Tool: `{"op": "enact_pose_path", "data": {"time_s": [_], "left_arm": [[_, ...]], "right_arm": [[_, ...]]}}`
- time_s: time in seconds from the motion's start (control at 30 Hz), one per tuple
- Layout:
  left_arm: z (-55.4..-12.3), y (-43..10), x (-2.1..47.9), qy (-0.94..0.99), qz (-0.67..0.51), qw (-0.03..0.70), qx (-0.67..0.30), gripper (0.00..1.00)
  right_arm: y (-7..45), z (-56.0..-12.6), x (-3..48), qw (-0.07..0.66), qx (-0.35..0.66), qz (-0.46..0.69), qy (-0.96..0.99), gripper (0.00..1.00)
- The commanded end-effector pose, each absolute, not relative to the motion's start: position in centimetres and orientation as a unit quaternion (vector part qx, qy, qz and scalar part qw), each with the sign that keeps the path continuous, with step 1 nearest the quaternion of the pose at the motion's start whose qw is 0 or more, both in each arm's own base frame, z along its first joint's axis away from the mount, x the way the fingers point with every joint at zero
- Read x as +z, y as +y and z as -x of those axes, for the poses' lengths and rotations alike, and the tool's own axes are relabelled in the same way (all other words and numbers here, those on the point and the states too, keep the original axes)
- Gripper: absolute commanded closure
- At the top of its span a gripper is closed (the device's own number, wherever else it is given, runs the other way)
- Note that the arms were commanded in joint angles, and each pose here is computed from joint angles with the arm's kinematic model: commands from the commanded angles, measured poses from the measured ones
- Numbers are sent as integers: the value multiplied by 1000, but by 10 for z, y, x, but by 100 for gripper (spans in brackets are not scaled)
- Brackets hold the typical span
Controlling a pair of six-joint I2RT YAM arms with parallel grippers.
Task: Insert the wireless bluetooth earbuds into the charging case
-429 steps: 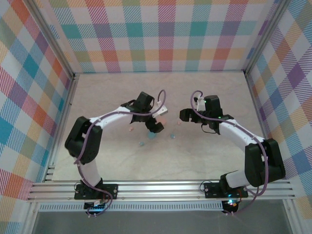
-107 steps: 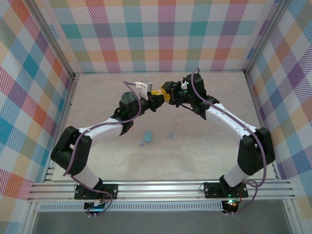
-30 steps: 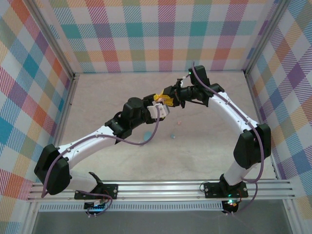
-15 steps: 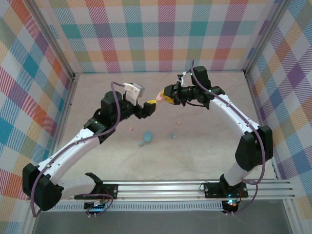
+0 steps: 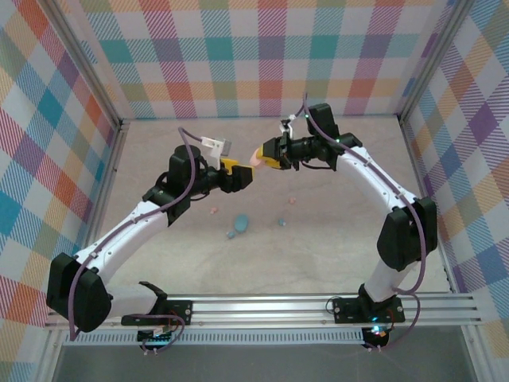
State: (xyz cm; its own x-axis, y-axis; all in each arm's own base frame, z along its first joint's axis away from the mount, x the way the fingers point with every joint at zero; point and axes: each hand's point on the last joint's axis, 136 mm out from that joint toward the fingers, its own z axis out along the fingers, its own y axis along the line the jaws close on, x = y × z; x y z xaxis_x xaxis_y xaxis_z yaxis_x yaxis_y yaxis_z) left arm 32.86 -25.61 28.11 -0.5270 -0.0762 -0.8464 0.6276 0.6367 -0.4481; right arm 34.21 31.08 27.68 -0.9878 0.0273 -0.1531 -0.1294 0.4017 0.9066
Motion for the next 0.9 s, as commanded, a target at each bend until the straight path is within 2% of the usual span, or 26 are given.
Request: {"op": "enact_pose_path", "data": {"time_s": [0.0,0.13,0.4,0.53,0.63,0.73,0.83,0.87], "left_arm": [[-327,-267,287,759,-178,458,-428,26],[-324,-276,286,738,-195,477,-435,28],[-331,-288,274,747,-207,456,-437,42],[-331,-293,266,752,-210,448,-435,45],[-331,-295,264,753,-207,447,-436,54],[-332,-295,262,757,-201,447,-432,69],[-332,-291,253,767,-190,451,-415,75],[-333,-289,249,772,-184,452,-408,76]], "right_arm": [[314,-330,275,60,555,46,829,100],[320,-328,271,50,559,34,827,100],[328,-322,271,39,560,25,827,100],[326,-322,270,39,555,10,831,100],[329,-321,271,38,555,12,831,100],[330,-320,266,34,551,10,834,91],[327,-321,259,37,541,0,840,75],[326,-322,256,40,536,-5,843,66]]}}
